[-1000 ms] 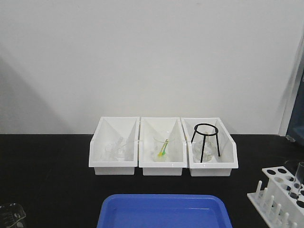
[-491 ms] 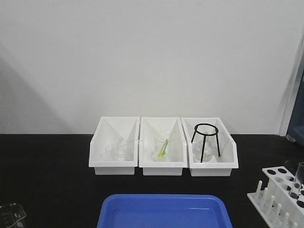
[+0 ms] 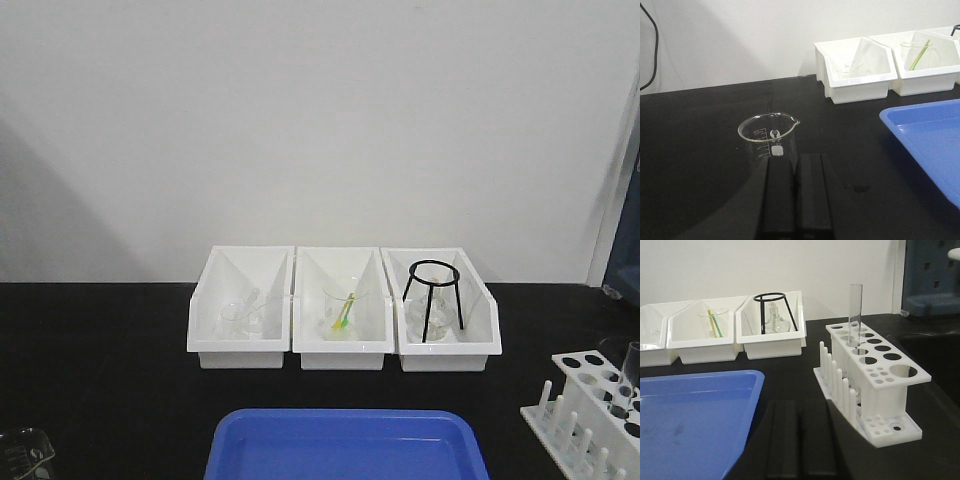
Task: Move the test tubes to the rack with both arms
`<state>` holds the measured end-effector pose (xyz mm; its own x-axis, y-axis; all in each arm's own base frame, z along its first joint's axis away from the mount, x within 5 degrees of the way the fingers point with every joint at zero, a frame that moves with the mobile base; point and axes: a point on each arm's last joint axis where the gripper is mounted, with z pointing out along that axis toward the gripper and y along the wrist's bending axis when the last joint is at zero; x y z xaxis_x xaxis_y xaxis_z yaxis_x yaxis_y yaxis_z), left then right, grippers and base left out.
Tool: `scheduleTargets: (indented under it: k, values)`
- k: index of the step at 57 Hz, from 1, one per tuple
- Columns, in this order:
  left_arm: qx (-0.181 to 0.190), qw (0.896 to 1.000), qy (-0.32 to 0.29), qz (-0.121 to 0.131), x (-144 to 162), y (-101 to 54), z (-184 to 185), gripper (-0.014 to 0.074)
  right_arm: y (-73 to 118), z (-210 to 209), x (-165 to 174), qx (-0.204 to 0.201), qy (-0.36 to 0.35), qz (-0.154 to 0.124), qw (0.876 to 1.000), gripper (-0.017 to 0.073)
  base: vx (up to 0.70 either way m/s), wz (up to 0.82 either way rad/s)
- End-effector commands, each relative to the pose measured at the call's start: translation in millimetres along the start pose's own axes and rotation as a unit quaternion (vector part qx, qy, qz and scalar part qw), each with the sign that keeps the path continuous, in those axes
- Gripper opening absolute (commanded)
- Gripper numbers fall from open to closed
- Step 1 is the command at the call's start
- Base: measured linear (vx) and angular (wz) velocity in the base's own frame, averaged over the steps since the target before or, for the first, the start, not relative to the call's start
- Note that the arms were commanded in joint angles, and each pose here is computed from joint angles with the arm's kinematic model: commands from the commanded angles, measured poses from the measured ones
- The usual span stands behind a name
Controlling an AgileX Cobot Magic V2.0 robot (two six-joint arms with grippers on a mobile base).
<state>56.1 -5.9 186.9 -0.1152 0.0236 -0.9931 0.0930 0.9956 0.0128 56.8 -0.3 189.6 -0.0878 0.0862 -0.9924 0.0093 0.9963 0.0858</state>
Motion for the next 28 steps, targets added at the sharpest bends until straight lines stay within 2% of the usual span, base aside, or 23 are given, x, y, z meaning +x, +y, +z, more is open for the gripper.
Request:
scheduleTargets:
  k: [1, 28]
  values:
    - [-0.006, 0.999, -0.038, -0.004, 0.3, 0.9, 0.1, -0.0021, 0.2, -0.3, -3.8, -0.001, -0.039, -0.007, 0.999, -0.0008, 0.0, 0.0]
    - [-0.006, 0.999, -0.038, -0.004, 0.3, 0.9, 0.1, -0.0021, 0.1, -0.3, -3.3, -0.001, -0.036, -0.007, 0.999, -0.0008, 0.0, 0.0]
